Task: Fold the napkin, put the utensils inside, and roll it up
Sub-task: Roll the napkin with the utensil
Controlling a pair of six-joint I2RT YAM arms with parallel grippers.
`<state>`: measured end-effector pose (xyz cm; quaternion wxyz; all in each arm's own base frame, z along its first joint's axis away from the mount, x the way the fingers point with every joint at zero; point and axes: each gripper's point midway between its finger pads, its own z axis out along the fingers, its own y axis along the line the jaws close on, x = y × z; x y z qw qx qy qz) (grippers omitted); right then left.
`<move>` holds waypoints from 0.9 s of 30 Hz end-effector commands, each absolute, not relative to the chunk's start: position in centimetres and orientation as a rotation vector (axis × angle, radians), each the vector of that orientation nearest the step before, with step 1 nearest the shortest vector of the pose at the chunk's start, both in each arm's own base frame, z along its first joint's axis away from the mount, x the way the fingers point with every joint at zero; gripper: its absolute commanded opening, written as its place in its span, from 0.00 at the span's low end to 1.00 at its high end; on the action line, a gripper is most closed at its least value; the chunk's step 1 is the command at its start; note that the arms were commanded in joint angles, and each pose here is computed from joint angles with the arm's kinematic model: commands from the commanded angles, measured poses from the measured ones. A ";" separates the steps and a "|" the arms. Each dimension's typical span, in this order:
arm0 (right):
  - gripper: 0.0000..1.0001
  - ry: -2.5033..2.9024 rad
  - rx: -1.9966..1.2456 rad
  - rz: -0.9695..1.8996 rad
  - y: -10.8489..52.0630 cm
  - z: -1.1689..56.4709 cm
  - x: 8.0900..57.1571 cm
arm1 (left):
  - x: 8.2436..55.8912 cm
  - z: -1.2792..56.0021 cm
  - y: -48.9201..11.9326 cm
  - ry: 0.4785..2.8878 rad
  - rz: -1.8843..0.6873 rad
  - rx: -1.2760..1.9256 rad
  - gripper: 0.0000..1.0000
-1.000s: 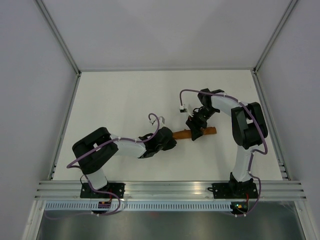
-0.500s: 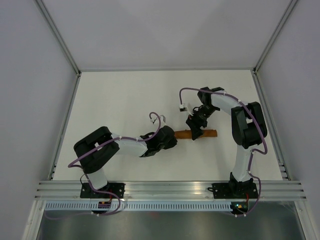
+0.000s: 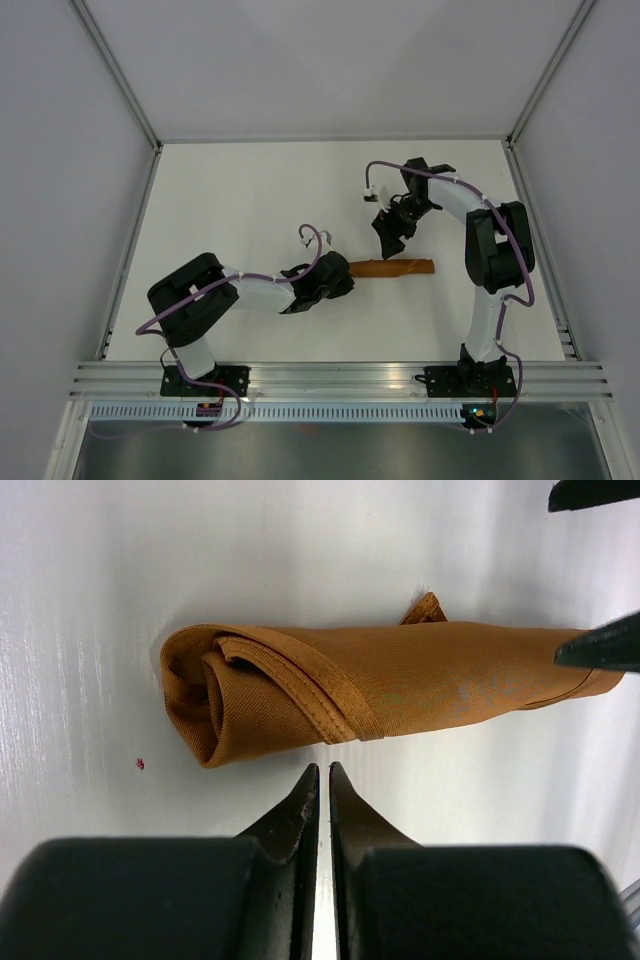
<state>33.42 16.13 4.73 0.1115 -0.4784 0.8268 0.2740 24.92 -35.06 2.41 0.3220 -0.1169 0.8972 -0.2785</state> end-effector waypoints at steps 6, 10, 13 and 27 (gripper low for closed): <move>0.73 2.552 -1.113 0.552 12.5 3.5 38.6 | 26.4 3.4 -35.5 2.315 -0.711 -0.362 0.11; 0.58 2.587 -1.090 0.379 10.3 2.6 39.0 | 27.0 3.2 -35.4 2.326 -0.708 -0.369 0.11; 0.53 2.638 -1.112 0.332 9.2 1.4 37.9 | 27.4 3.0 -35.6 2.335 -0.708 -0.370 0.11; 0.34 2.695 -1.237 0.276 6.9 0.2 32.5 | 31.6 3.8 -36.4 2.352 -0.702 -0.323 0.11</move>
